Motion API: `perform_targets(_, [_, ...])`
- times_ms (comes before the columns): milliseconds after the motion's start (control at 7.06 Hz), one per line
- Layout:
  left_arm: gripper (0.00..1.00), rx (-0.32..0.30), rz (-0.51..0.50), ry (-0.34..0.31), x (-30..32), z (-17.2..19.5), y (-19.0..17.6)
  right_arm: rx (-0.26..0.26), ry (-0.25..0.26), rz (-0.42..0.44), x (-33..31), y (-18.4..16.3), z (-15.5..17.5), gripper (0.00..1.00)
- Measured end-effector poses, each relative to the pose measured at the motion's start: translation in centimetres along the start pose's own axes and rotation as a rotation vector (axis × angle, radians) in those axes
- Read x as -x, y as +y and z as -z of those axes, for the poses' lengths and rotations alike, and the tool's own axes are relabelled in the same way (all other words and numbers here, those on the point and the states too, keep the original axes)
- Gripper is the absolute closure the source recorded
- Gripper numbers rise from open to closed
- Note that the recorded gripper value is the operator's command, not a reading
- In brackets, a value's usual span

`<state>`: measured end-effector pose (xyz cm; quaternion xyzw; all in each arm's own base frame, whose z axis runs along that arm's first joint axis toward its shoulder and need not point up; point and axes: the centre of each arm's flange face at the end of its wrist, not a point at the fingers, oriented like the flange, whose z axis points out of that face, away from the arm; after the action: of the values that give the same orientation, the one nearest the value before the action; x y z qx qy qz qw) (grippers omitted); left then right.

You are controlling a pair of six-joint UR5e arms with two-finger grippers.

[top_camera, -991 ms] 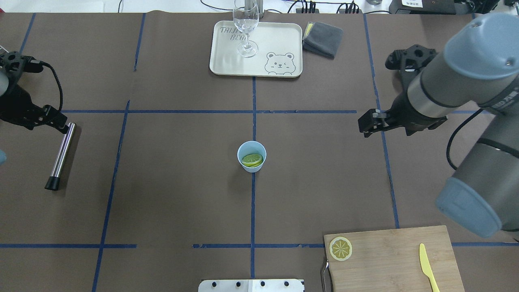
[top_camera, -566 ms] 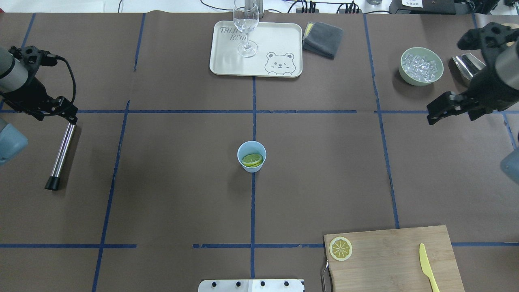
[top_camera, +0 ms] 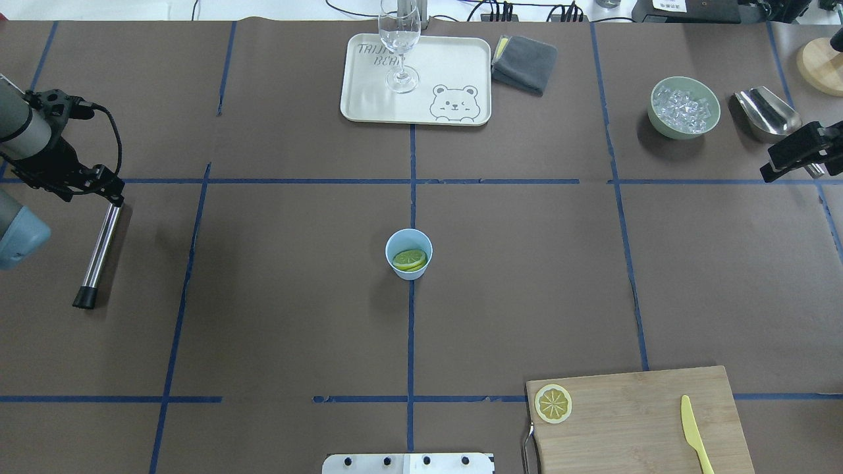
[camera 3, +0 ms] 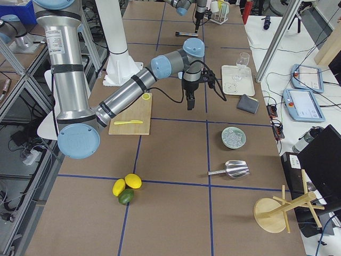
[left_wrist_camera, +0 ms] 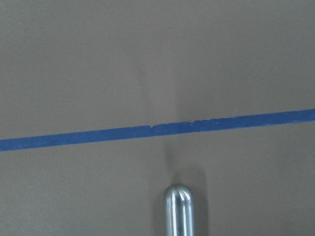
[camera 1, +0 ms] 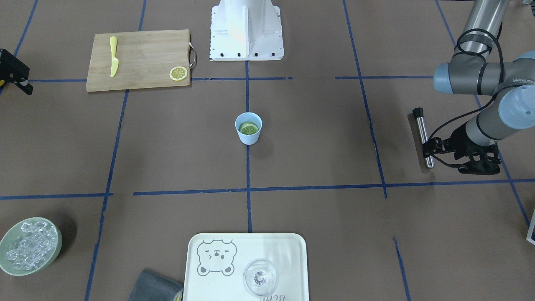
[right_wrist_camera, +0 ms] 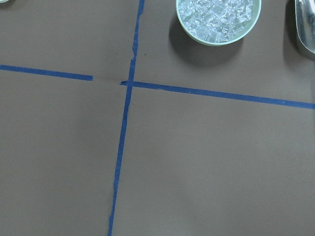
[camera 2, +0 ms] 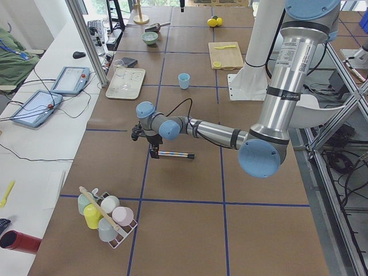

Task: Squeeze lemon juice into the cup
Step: 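Grasp the steel muddler upright with the left gripper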

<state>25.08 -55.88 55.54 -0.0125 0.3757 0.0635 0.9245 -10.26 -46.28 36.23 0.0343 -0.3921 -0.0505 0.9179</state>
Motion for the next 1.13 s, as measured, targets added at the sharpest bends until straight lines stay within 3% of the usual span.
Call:
perform_targets(283, [0.00, 0.016, -0.008, 0.000, -0.4, -1.4, 0.5, -0.002, 0.001, -0.002, -0.2, 0.0, 0.1, 0.00])
perform_targets(708, [0.47, 0.027, -0.026, 0.003, -0.8, -2.7, 0.9, -0.003, 0.002, -0.004, -0.2, -0.1, 0.1, 0.00])
perform_targets(991, [0.89, 0.030, -0.030, 0.003, -0.8, -3.0, 1.0, -0.006, 0.001, -0.004, -0.2, -0.2, 0.2, 0.00])
perform_targets(1132, [1.00, 0.029, -0.033, 0.003, -0.9, -3.0, 1.0, -0.006, 0.000, -0.004, -0.2, -0.2, 0.3, 0.00])
